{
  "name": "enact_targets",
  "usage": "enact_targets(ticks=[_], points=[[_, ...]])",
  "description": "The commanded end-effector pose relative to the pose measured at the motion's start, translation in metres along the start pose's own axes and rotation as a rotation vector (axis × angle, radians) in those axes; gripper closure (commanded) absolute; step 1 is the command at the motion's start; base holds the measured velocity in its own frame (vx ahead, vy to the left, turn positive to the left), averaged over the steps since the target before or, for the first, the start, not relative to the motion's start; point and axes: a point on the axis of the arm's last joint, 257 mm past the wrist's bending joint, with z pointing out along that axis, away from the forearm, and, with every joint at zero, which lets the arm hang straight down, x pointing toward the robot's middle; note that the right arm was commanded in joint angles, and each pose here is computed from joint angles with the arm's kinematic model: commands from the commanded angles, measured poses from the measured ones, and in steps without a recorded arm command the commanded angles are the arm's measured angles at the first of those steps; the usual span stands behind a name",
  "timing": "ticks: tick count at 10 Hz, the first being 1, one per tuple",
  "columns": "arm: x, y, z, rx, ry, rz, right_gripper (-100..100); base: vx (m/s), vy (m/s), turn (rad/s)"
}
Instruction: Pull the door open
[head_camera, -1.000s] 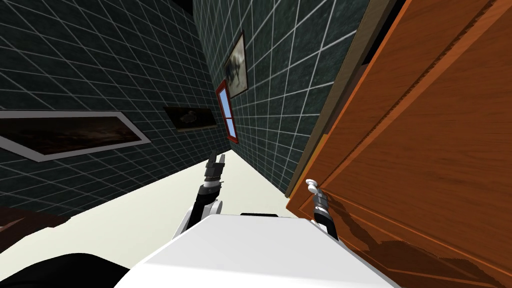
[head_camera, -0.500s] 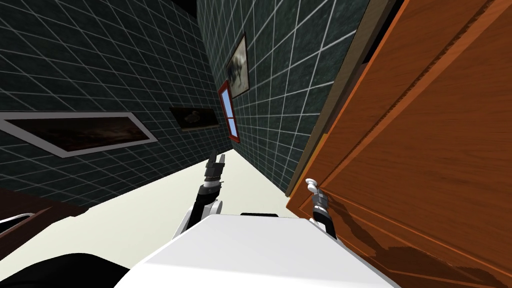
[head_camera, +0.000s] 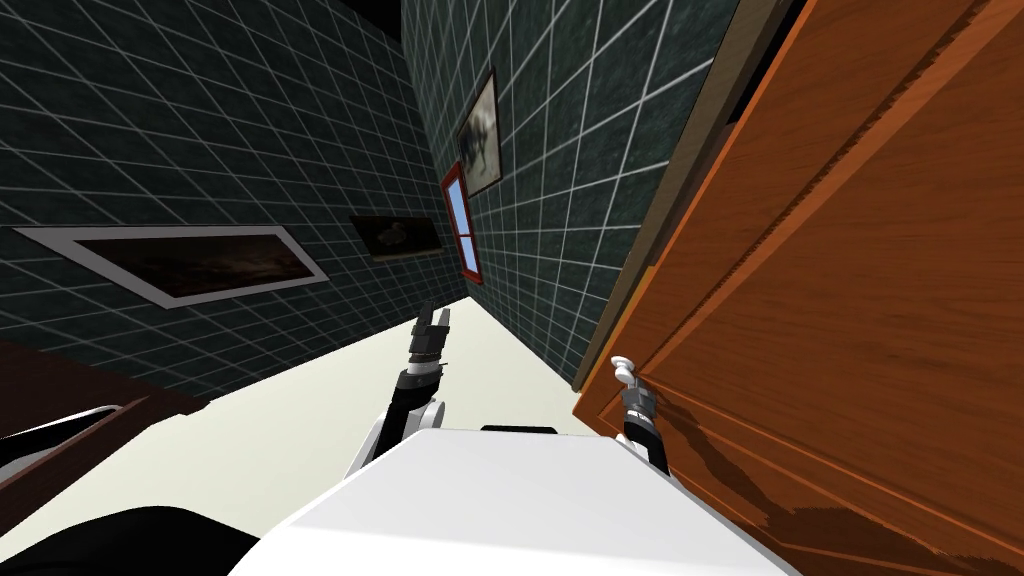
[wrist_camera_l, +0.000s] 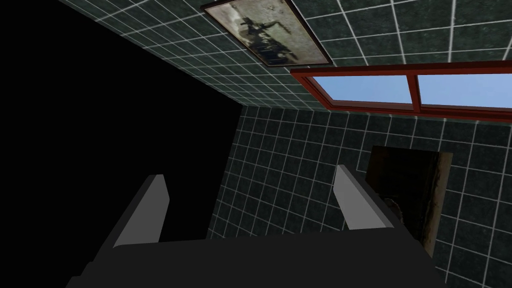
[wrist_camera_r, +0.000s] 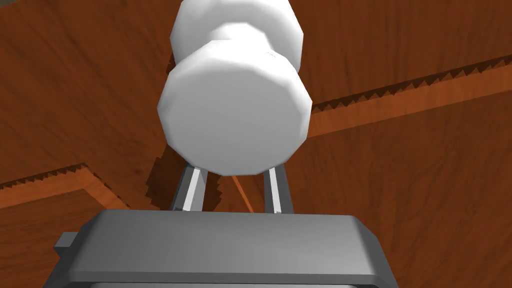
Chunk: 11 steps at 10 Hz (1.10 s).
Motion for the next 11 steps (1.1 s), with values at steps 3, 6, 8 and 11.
enact_targets(ticks=[3, 6, 8, 11], points=[[0.0109, 0.0029, 0.0046, -0.017, 0.002, 0.121, 100, -0.039, -0.007, 0.043], [0.0115, 0.0025, 0.0052, -0.019, -0.004, 0.172, 100, -0.042, -0.01, 0.051], [0.0127, 0.0019, 0.0062, -0.023, -0.016, 0.257, 100, -0.048, 0.001, 0.068], [0.0133, 0.0015, 0.0067, -0.025, -0.021, 0.316, 100, -0.044, -0.009, 0.044]])
